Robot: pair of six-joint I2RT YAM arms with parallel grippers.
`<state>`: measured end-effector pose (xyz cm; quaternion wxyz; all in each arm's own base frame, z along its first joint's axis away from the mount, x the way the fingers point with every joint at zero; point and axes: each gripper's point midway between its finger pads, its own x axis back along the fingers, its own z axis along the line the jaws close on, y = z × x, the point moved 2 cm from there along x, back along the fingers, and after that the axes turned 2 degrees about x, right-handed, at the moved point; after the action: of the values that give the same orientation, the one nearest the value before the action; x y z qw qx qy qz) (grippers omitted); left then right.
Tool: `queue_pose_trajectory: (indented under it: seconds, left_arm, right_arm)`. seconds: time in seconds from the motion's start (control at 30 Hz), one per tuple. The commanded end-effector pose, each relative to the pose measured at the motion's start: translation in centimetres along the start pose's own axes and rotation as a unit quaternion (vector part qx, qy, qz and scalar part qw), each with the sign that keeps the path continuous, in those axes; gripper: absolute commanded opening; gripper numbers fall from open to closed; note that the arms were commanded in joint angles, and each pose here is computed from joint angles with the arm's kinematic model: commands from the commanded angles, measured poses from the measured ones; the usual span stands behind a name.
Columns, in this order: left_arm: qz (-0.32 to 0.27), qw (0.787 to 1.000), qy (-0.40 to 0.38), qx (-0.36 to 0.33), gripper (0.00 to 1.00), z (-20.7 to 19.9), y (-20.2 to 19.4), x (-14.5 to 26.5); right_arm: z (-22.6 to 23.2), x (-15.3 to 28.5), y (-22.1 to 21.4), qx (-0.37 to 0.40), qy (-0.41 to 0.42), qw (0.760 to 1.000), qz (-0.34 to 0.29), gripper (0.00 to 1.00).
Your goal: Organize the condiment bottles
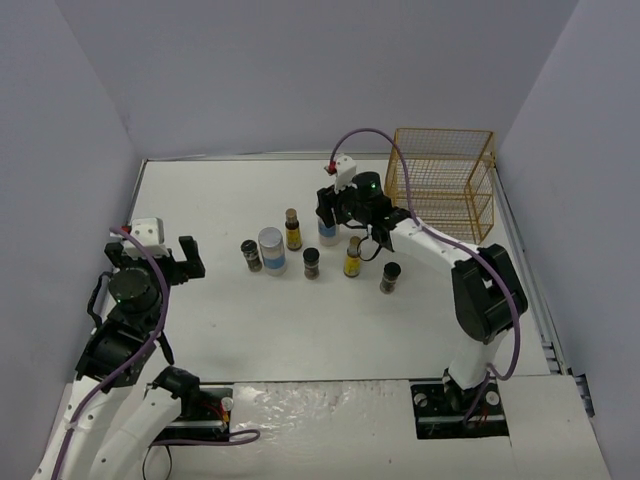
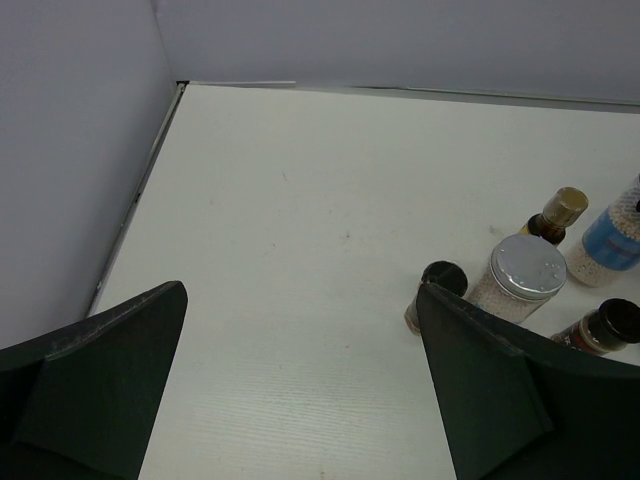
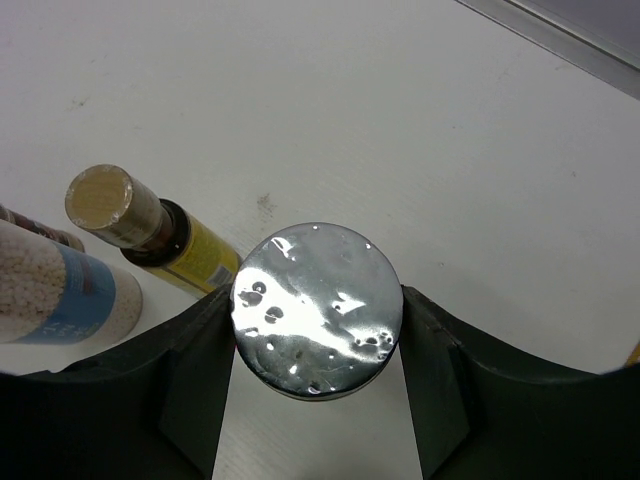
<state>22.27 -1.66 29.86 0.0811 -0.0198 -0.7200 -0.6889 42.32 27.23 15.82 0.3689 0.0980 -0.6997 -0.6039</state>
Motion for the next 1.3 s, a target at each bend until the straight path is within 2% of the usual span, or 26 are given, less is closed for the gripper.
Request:
queue_pose_trajectory:
  seconds: [0.0, 0.23, 0.43, 0.57, 0.8, 0.97, 1.27]
  left_arm:
    - [-0.032, 0.999, 0.002, 0.020, 0.97, 0.0, 2.0, 0.1]
    - [-0.034, 0.999, 0.011, 0.021, 0.97, 0.4, 2.1, 0.3]
    - [-0.036, 0.999, 0.009, 0.022, 0.97, 0.3, 2.1, 0.4]
    - [-0.036, 0.999, 0.009, 0.023, 0.97, 0.3, 2.1, 0.4]
    - [-0.038, 0.999, 0.006, 0.023, 0.97, 0.3, 2.2, 0.5]
    - [-0.039, 0.999, 0.006, 0.022, 0.97, 0.3, 2.2, 0.6]
    - [-0.039, 0.999, 0.005, 0.021, 0.97, 0.3, 2.2, 0.6]
  right_arm:
    - [-1.9, 6.2, 15.2, 0.007, -0.051, 0.985, -0.167, 0.00]
    - [-9.6, 13.9, 23.2, -0.018, -0.153, 0.960, -0.235, 0.00]
    - [-19.1, 19.6, 24.1, -0.035, -0.267, 0.931, -0.245, 0.00]
    - [-23.6, 21.8, 23.3, -0.059, -0.298, 0.919, -0.250, 0.00]
    - [-29.4, 23.4, 21.9, -0.055, -0.335, 0.910, -0.236, 0.00]
    - [-31.3, 23.4, 21.4, -0.050, -0.347, 0.908, -0.230, 0.00]
    - [-33.7, 20.2, 17.9, -0.055, -0.350, 0.917, -0.185, 0.00]
